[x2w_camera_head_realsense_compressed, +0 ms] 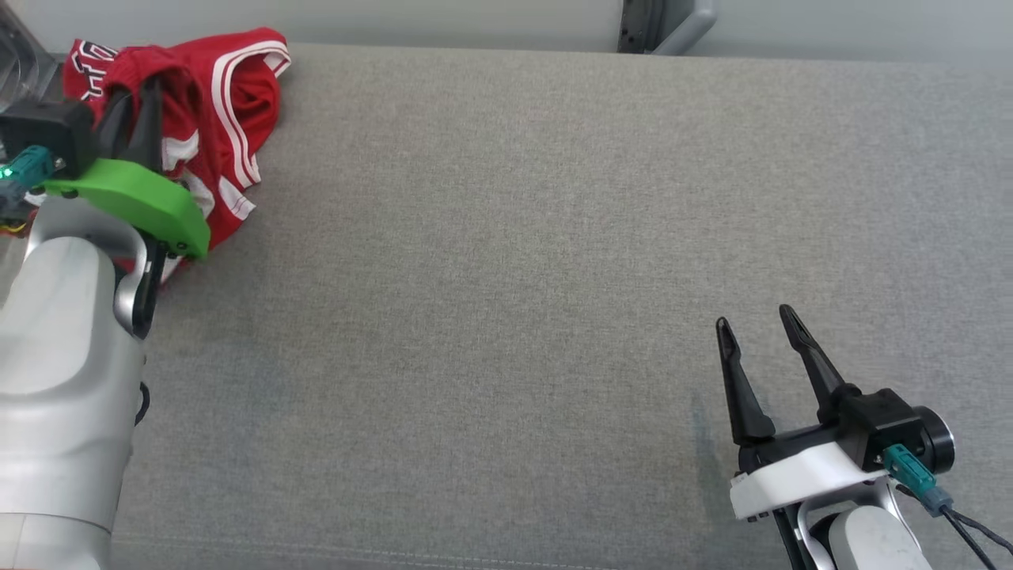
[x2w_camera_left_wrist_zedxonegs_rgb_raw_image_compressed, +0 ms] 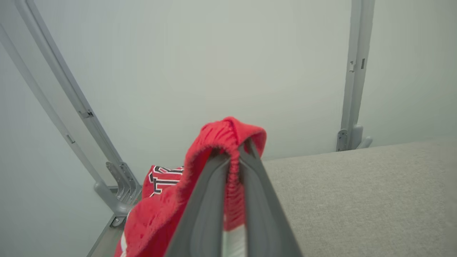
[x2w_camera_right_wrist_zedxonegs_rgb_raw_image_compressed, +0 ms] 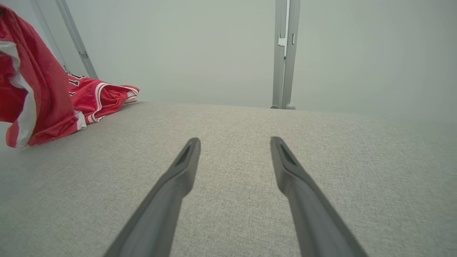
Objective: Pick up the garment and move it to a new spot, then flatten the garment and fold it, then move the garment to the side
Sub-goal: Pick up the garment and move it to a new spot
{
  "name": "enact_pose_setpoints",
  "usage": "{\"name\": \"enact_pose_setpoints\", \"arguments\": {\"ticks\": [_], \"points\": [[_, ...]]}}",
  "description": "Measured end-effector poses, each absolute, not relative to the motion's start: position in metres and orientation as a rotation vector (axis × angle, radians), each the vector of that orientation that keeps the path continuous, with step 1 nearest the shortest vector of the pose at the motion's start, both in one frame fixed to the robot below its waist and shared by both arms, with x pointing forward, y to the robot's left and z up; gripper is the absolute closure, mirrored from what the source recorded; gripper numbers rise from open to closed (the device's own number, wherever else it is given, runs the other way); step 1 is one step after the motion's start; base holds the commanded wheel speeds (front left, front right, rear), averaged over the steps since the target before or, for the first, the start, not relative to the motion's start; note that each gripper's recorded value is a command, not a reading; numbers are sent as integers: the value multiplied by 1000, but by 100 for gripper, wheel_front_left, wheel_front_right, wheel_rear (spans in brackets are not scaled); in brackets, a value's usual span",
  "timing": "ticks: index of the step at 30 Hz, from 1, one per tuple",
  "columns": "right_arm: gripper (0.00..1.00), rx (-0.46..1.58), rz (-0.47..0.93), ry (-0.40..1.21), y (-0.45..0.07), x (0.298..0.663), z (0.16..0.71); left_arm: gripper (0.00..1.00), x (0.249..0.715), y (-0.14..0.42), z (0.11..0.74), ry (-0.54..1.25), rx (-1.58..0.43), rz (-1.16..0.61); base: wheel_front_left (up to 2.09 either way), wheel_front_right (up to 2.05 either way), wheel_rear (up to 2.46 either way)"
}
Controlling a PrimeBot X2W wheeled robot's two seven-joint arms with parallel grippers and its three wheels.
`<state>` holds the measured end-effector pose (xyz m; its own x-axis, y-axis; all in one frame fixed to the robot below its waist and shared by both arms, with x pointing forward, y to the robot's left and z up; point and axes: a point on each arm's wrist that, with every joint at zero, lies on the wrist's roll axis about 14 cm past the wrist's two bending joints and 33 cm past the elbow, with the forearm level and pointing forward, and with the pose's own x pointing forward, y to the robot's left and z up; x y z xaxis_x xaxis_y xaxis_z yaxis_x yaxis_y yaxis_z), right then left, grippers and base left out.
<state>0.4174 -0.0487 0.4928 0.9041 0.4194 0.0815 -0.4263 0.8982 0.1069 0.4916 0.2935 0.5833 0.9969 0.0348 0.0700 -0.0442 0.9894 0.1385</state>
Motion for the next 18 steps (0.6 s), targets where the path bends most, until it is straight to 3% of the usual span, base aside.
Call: {"name": "enact_pose_setpoints", "arguments": {"ticks": [9,18], "points": [[0,120,332,-87,-88,394,508,100,492,190,659,-251,120,-217,0,0,0],[0,110,208,-108,-131,368,515,100,473,59,690,-331,20,-505,0,0,0]]}}
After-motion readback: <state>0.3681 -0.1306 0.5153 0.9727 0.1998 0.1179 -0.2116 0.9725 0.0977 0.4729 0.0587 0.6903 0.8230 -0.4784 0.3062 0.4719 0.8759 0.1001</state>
